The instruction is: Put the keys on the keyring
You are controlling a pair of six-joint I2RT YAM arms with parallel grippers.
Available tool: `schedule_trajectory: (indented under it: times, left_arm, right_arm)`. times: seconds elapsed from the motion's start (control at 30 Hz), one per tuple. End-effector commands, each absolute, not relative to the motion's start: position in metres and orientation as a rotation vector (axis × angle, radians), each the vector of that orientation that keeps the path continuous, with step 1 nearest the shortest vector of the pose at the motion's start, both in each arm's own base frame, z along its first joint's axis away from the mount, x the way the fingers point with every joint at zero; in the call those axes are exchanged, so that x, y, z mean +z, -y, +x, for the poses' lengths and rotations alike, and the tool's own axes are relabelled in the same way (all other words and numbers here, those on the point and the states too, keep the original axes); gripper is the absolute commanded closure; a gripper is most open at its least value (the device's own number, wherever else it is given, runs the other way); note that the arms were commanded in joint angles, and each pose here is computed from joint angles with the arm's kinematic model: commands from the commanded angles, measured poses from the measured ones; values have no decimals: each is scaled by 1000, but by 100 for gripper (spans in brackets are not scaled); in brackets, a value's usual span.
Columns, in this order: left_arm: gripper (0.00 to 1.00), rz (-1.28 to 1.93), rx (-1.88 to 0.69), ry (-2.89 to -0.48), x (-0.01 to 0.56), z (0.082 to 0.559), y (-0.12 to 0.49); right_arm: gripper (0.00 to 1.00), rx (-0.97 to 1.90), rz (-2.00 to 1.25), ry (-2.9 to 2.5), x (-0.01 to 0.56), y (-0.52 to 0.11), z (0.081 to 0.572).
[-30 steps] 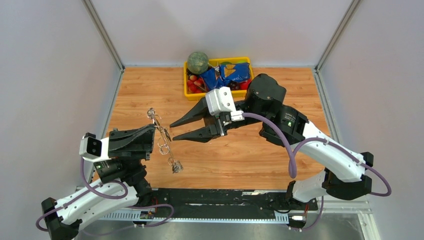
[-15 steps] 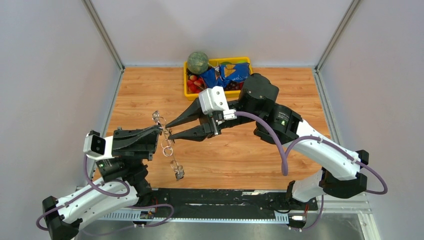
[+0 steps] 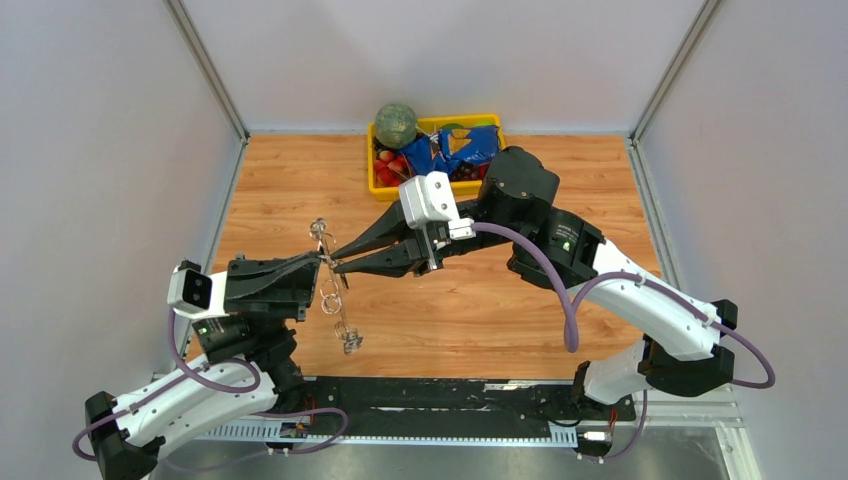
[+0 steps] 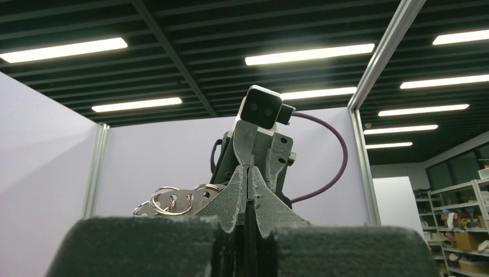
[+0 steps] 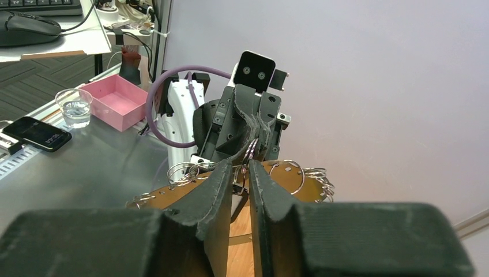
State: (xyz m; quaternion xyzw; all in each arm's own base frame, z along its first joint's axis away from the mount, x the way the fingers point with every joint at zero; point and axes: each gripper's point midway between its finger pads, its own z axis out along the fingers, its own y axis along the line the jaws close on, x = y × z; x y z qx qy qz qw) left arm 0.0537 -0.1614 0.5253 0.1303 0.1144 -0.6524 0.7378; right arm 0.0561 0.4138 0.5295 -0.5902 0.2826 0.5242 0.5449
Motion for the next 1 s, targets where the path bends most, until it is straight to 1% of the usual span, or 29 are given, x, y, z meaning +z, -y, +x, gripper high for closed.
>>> schedule_trajectory:
  times: [0.0,0.07,0.17,0.23,0.3,0.57,0.63,0.67,0.7,0.73,0.77,0.8,0.83,0.87,0.97]
  left_arm:
    - [100,288,-1449,-197,531,45,155]
    - [100,288,-1452,-194,531,44,154]
    - [100,287,-1453,-192,530,44,154]
    - [100,287,-1452,-191,531,44,154]
    - [100,290,-1454,-187,531,43,154]
    - [100,311,-1451,-210,528,40,154]
    - [95,333,-1458,-254,527,40,158]
    - [87,340,-1470,-277,528,40,159]
    - [84,363,-1482,-343,523,43,166]
    - [79,377,-1496,-362,524,40,166]
    - [77,422,-1501,-426,517,40,174]
    - [72,438,-1493,-439,520,37,173]
    - [70,464,-1492,-523,511,41,180]
    - [66,473,-1478,-533,515,39,177]
    - [63,514,-1422,-667,506,42,178]
  right_arm:
    - [81,1257,-1367,-586,554,-410,48]
    - [85,1257,-1368,-594,552,-411,49]
    - [86,1252,-1360,-599,553,-412,51]
    - [90,1254,-1358,-603,553,-413,51]
    - [100,1251,-1350,-613,554,-414,54]
    - [100,1252,-1322,-661,554,-411,57]
    - [100,1246,-1317,-693,552,-408,58]
    - [100,1243,-1316,-707,551,-405,58]
    - [100,1238,-1315,-721,548,-402,59]
    - [100,1231,-1316,-743,542,-401,61]
    - [100,1227,-1314,-757,538,-398,61]
    - [100,1222,-1312,-776,534,-395,62]
    - [100,1219,-1316,-795,529,-392,62]
    - [100,1217,-1319,-818,523,-391,63]
    - [100,1203,-1343,-892,503,-386,65]
